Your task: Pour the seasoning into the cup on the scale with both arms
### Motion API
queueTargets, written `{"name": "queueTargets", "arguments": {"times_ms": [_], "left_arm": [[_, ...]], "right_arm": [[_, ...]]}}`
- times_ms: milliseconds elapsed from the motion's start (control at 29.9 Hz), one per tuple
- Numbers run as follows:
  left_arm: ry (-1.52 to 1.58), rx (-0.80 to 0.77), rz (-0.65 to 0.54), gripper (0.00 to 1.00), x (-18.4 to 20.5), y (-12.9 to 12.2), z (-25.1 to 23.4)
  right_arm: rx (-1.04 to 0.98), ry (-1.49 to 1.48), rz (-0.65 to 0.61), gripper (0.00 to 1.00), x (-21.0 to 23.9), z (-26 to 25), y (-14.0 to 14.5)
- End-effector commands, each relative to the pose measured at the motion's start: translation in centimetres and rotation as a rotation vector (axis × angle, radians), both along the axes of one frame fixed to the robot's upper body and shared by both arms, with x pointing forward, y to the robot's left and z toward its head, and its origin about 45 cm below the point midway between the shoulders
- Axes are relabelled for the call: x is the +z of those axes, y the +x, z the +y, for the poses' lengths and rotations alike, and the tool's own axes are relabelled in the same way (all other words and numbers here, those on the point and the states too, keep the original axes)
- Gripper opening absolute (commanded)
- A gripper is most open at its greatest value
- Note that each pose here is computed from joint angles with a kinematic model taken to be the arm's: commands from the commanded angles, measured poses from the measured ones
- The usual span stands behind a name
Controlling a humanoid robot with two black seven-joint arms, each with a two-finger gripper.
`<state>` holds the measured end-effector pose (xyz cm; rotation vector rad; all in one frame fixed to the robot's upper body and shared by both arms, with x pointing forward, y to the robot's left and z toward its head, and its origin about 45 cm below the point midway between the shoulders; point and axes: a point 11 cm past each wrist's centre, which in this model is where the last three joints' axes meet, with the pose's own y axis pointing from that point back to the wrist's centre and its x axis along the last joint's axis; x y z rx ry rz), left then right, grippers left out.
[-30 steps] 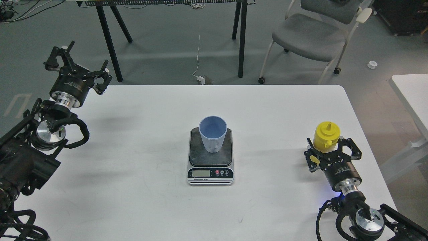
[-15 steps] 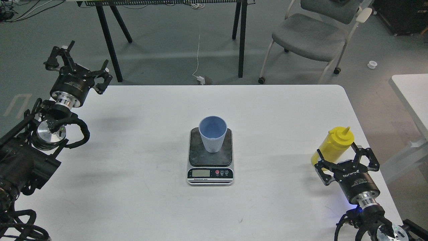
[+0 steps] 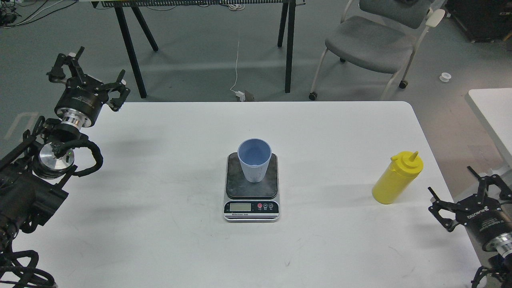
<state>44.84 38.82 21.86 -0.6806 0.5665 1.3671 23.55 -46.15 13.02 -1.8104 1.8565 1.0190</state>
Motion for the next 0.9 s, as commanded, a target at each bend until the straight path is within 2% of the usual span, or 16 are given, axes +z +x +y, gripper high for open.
{"name": "queueTargets", "arguments": {"times_ms": [0,201,401,535,702,869], "left_arm": [[0.015,0.012,0.0,0.99,0.3,-0.2,0.9],[0.005,0.022,-0.005,0.99,0.4,-0.1,1.1],[-0.005,0.031,-0.001,0.99,0.2,-0.1,1.2],[-0.01,0.035,-0.009,0.99,0.5,0.1,1.2],[-0.027,0.052,-0.024,0.99,1.0,0.2,1.7],[-0.029,0.051,-0.024,0.99,0.9,0.2,1.6]], "right_arm": [[-0.039,-0.158,-0.05,1.0,2.6,-4.5,2.9],[-0.174,-0.269,-0.206,1.0,8.5,-9.1,9.7],[-0.147,-0.202,-0.295,1.0,10.5,-5.0,16.2],[-0.109,-0.144,-0.286,1.0,10.0,-2.5,17.8],[-0.074,-0.04,-0.264,1.0,7.2,1.9,18.9],[-0.131,0.0,-0.251,1.0,5.7,1.9,18.6]]}}
